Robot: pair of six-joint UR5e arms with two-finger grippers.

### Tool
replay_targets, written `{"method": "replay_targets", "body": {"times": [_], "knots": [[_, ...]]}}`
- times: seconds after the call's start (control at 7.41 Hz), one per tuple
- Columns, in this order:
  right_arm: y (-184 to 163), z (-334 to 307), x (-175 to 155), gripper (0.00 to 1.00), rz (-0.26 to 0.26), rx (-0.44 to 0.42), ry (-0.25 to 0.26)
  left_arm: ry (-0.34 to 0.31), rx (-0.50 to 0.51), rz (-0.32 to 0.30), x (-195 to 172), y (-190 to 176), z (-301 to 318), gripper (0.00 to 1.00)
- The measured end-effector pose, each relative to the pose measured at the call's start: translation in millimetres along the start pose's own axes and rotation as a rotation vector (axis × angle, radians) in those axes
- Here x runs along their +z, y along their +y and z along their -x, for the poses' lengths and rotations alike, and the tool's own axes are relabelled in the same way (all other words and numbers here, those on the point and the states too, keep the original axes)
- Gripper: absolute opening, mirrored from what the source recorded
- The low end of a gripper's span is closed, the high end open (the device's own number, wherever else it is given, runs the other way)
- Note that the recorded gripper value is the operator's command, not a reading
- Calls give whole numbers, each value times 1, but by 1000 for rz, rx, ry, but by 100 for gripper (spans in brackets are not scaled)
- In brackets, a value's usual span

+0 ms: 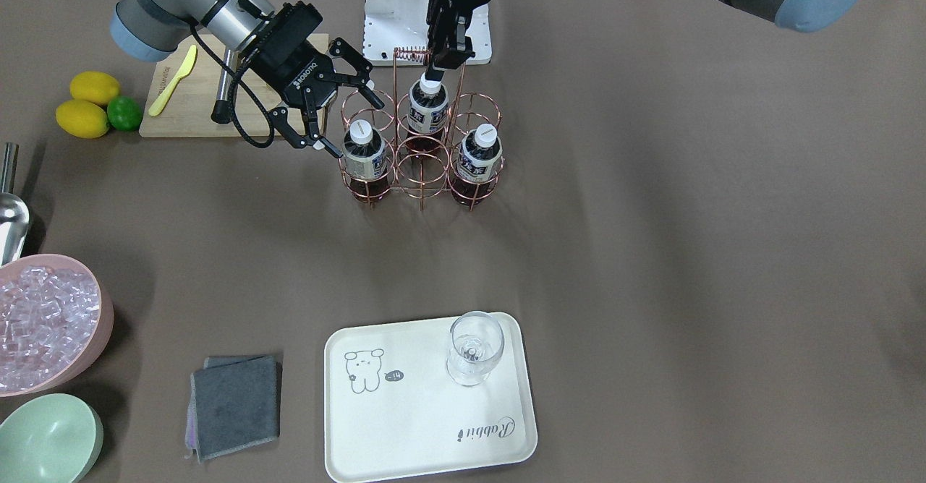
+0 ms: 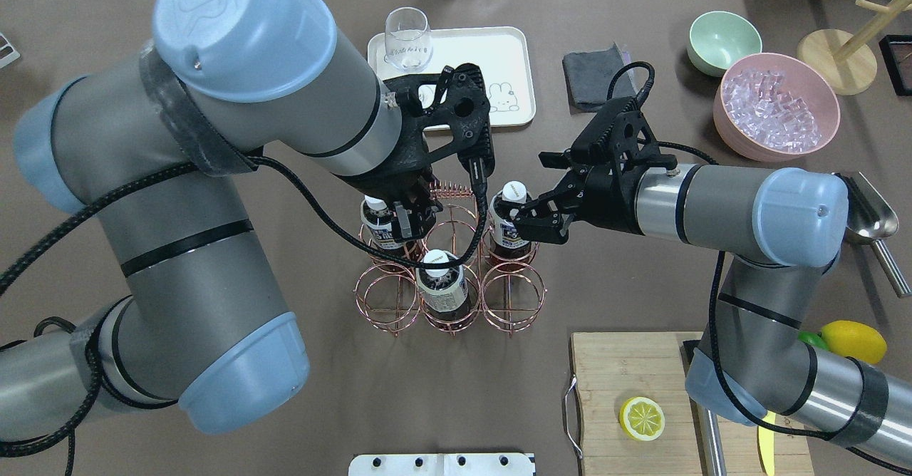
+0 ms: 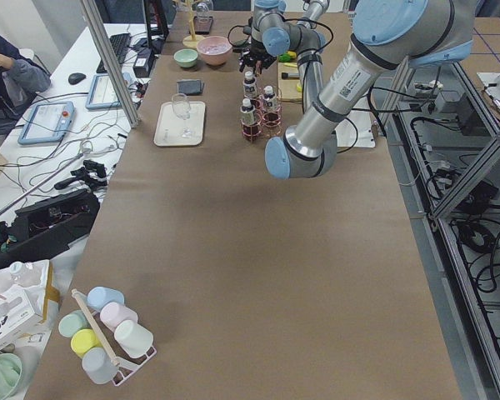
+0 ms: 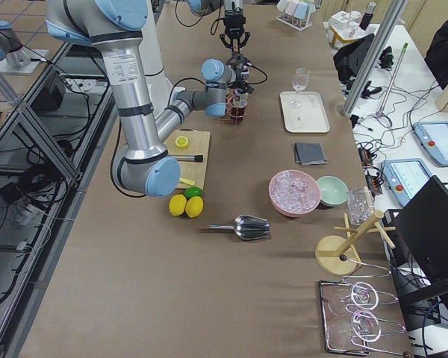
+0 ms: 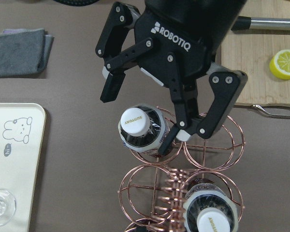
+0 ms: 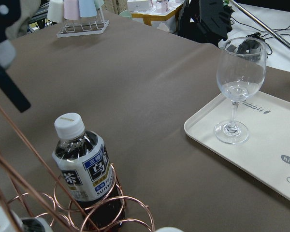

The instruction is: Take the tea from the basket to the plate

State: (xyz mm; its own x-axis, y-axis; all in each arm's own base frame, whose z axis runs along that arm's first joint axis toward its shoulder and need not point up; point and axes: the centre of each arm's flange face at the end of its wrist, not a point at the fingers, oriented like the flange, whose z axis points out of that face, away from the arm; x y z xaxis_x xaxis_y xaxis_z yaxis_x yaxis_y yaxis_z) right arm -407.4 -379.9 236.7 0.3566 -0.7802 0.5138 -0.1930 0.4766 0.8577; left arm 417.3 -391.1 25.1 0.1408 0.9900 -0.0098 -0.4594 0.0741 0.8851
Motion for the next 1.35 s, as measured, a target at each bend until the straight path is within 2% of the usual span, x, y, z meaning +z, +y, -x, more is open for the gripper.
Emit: {"method": "replay_targets", "body": {"times": [0.14, 0.27, 0.54, 0.68, 1.08, 1.35], "knots": [[2, 4, 2, 85, 7, -3, -4, 0, 0, 0, 0, 0, 0, 0], [3, 5, 4, 62, 12, -7, -5, 0, 0, 0, 0, 0, 0, 0], [4, 6, 4, 5, 14, -16, -4, 0, 0, 0, 0, 0, 0, 0], [3, 7, 4, 0, 14, -25, -4, 0, 0, 0, 0, 0, 0, 0], [-1, 10, 0, 0, 7, -77, -6, 1, -1, 1, 0, 0, 0, 0], [-24, 27, -24, 0, 40, -103, -7, 1, -1, 1, 0, 0, 0, 0]]}}
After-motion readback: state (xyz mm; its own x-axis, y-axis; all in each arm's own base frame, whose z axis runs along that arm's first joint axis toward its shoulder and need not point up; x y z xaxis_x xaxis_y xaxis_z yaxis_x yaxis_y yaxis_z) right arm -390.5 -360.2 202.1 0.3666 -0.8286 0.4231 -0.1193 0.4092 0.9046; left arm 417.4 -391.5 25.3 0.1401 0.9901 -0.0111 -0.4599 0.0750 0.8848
